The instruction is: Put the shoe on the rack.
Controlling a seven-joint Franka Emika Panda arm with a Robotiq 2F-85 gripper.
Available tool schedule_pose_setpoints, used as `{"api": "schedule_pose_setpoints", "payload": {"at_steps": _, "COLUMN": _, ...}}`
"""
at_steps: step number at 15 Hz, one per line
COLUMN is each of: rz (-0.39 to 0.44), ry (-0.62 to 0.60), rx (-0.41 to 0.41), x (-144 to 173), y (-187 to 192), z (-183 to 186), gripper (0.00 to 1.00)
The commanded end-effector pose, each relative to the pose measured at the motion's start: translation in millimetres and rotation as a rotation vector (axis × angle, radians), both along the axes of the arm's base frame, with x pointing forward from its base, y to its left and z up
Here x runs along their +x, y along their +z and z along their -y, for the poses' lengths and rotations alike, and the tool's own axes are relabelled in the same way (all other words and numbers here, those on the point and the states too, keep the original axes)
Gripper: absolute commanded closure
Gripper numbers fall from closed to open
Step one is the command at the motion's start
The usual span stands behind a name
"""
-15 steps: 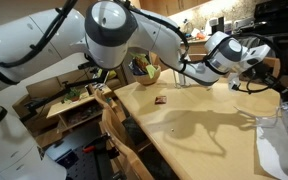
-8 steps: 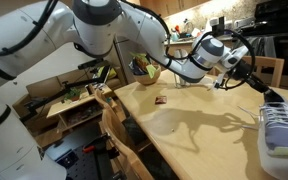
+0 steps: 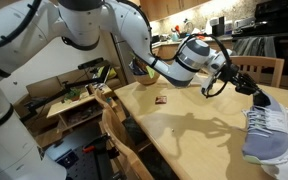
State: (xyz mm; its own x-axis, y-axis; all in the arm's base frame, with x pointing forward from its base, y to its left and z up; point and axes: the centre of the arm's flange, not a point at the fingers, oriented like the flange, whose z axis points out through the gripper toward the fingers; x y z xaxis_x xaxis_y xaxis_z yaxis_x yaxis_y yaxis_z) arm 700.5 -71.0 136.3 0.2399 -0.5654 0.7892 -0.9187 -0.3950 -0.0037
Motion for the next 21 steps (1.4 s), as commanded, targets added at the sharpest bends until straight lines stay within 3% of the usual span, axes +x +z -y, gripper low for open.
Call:
{"api": "schedule_pose_setpoints", "payload": {"at_steps": 1, "rz": 0.052, "ry": -0.021, "rx": 0.001, "x": -10.0, "y": 3.5, "z": 0.0, "gripper": 0.97}}
{"api": "schedule_pose_setpoints", "payload": {"at_steps": 2, "rz": 0.063, "ry": -0.030, "rx": -0.004, "x": -17.0, "y": 3.9, "z": -0.5, "gripper": 0.90}}
{"api": "schedule_pose_setpoints", "payload": {"at_steps": 9, "rz": 0.058, "ry": -0.030, "rx": 0.007, "x": -15.1, "y": -5.3, "z": -0.8, "gripper": 0.90}}
{"api": "schedule_pose_setpoints", "payload": {"at_steps": 10, "rz": 0.059, "ry": -0.029, "rx": 0.007, "x": -14.7, "y": -5.1, "z": -0.8, "gripper": 0.98}}
{"api": "schedule_pose_setpoints", "payload": {"at_steps": 11, "rz": 0.054, "ry": 0.000, "rx": 0.025, "x": -16.3, "y": -2.4, "z": -9.3, "gripper": 0.98}}
{"api": "schedule_pose_setpoints", "payload": {"at_steps": 17, "rz": 0.237, "ry": 0.184, "rx": 0.012, "x": -67.7, "y": 63.6, "z": -50.6, "gripper": 0.98}}
{"api": "schedule_pose_setpoints", "payload": {"at_steps": 21, "rz": 0.409, "ry": 0.175, "rx": -0.016, "x": -117.4, "y": 124.9, "z": -53.7, "gripper": 0.98}}
